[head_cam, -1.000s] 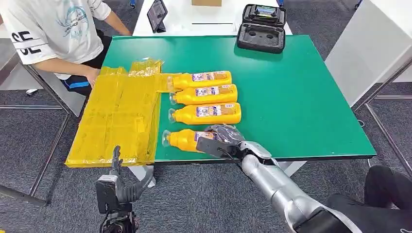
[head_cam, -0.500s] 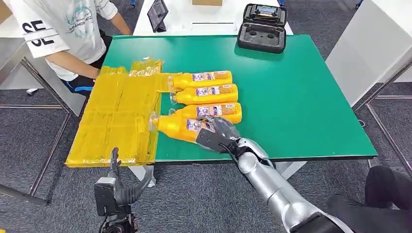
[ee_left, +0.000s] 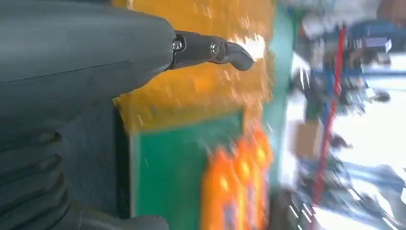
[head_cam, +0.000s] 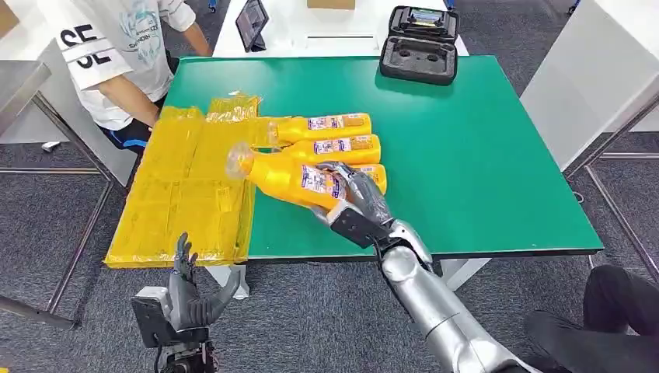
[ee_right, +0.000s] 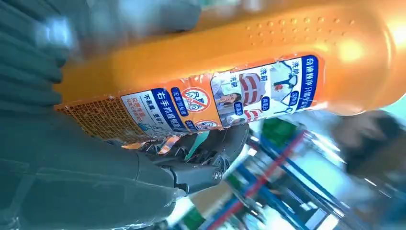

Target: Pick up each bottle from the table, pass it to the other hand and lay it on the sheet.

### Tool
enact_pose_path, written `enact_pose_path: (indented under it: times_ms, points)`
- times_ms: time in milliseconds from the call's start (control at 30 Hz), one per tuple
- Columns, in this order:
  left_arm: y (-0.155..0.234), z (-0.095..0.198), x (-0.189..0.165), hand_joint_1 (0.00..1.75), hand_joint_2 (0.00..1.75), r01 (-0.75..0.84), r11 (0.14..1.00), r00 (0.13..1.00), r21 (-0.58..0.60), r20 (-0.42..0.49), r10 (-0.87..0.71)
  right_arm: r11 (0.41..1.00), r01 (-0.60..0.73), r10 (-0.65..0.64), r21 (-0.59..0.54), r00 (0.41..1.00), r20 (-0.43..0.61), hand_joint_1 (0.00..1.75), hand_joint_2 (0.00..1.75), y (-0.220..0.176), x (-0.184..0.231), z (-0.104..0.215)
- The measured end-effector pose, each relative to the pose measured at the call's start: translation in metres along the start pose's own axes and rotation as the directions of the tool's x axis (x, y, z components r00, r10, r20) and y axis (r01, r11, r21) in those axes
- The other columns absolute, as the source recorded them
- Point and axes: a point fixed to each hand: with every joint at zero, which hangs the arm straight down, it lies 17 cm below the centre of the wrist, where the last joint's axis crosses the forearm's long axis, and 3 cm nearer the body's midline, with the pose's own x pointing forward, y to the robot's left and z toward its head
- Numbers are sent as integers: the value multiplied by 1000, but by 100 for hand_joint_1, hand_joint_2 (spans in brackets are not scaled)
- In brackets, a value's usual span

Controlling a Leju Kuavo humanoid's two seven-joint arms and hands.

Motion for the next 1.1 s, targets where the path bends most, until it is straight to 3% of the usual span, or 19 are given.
enact_pose_path:
  times_ms: [133, 300, 533, 800, 1100]
  points:
    - [-20, -4, 27, 0, 175, -180, 978, 983, -106, 8, 182, 999, 36, -35, -22, 997, 65, 175, 175, 7, 16, 7]
    - [-41, -6, 61, 0, 175, -277, 931, 955, -236, 35, 293, 990, 136, -133, -29, 988, 81, 175, 175, 24, 23, 18]
    - [-55, -13, 75, 0, 175, -284, 908, 947, -307, 57, 315, 971, 235, -233, -49, 972, 37, 175, 175, 47, 19, 38]
    - [-61, -22, 74, 0, 175, -281, 899, 947, -335, 52, 316, 965, 256, -256, -51, 967, 7, 175, 175, 56, 14, 51]
    - [-62, -25, 60, 0, 175, -151, 933, 980, -326, 76, 185, 968, 249, -249, 4, 968, -2, 175, 175, 70, 14, 58]
